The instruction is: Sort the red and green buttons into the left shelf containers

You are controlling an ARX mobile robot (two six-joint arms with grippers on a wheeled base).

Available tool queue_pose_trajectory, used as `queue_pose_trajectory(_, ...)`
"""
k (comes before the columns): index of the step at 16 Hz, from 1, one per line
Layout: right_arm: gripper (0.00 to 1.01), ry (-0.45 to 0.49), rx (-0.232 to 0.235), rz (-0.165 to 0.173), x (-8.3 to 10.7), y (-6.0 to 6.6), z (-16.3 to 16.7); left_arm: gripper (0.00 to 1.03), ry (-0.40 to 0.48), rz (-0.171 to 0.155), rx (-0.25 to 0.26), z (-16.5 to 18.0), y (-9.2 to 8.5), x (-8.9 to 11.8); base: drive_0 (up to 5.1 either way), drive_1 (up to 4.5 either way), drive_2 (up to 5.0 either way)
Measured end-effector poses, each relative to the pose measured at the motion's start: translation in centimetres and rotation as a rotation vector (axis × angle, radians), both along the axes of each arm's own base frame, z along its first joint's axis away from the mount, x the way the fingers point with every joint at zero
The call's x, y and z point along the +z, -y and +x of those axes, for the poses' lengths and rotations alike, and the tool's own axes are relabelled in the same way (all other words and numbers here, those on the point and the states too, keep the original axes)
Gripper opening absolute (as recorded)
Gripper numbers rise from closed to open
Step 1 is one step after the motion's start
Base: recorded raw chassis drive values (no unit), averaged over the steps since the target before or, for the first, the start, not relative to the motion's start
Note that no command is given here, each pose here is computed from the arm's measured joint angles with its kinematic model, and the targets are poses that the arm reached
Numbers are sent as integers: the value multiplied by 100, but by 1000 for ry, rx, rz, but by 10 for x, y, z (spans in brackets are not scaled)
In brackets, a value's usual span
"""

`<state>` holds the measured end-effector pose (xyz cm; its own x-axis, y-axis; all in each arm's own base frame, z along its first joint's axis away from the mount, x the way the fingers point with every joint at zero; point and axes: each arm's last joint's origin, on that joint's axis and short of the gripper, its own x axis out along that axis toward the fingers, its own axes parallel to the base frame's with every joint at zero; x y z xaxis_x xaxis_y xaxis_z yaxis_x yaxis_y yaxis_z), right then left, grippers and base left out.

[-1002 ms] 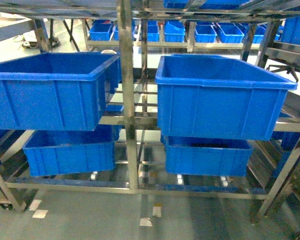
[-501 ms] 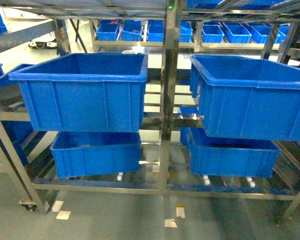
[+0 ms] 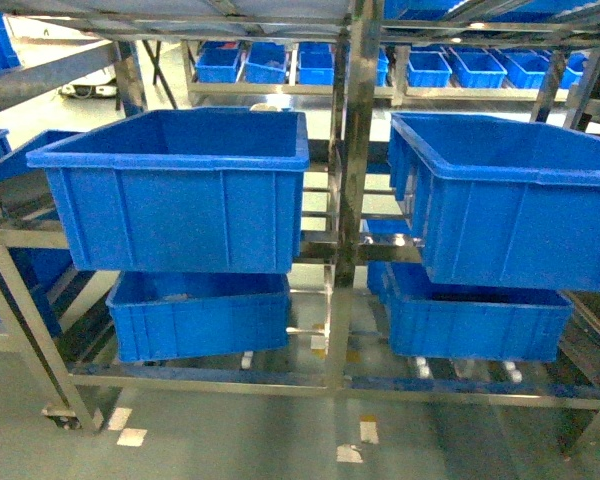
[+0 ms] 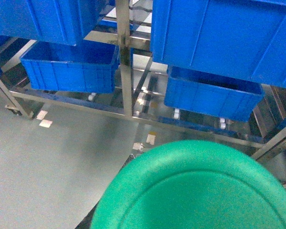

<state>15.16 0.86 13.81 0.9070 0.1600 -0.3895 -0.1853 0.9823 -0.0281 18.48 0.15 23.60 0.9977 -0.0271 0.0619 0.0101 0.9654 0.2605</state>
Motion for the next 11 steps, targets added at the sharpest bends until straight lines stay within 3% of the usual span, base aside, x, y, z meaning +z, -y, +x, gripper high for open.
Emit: queue_pose_trajectory(11, 27, 4, 0, 0, 0, 0, 0, 26, -7, 0, -2, 1, 0, -1, 4, 427, -418)
